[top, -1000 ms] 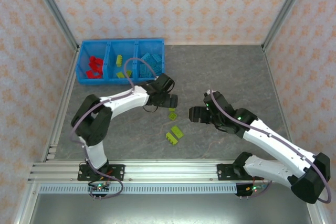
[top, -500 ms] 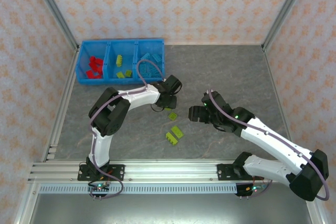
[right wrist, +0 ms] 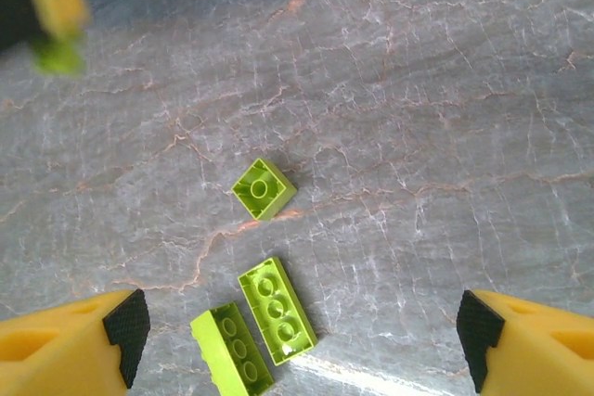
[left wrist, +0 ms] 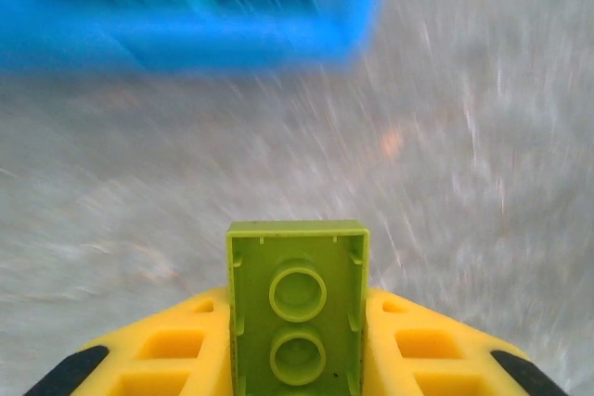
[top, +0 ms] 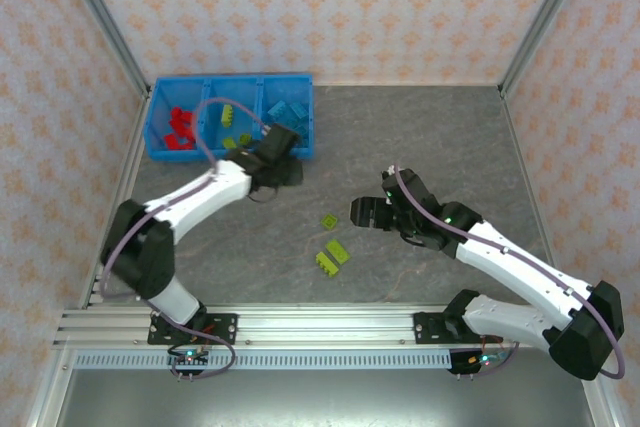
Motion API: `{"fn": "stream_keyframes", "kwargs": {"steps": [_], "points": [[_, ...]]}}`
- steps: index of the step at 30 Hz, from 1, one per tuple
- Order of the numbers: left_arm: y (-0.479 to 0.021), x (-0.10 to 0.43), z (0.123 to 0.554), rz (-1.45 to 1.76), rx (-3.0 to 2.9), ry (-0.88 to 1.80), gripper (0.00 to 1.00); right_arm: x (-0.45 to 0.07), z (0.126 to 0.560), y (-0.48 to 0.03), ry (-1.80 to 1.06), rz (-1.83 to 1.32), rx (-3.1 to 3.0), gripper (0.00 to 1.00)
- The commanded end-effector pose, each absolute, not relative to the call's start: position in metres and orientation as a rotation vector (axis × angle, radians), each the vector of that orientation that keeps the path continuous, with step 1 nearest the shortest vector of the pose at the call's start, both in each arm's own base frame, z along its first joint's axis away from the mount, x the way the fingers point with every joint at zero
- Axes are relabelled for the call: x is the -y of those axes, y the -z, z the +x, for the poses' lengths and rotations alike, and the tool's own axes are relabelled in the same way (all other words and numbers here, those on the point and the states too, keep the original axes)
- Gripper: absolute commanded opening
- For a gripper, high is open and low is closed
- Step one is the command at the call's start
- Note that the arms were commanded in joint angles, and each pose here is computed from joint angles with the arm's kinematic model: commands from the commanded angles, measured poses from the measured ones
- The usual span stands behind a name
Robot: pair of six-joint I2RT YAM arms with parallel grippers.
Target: Sort the legos into containers by color
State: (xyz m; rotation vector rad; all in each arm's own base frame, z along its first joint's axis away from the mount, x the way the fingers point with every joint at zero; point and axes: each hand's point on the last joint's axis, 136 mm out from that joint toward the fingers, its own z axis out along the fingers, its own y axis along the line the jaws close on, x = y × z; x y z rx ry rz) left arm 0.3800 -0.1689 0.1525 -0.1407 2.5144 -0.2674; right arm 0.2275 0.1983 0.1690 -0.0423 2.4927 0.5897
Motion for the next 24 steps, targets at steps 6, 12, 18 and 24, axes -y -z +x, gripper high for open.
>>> {"fn": "stream_keyframes", "kwargs": {"steps": [6, 12, 18, 24], "points": [[-0.202, 0.046, 0.473, -0.458, -2.377, 0.068, 0.29, -0.207, 0.232, -0.183, -0.642, -0.043, -2.459, 0.88], [-0.180, 0.010, 0.540, -0.561, -2.456, 0.023, 0.40, -0.195, 0.224, -0.188, -0.629, -0.016, -2.447, 0.88], [-0.182, 0.000, 0.566, -0.542, -2.492, 0.049, 0.57, -0.180, 0.218, -0.195, -0.614, 0.022, -2.413, 0.89], [-0.227, 0.023, 0.547, -0.555, -2.413, 0.241, 0.57, -0.180, 0.222, -0.198, -0.605, 0.032, -2.395, 0.89]]}}
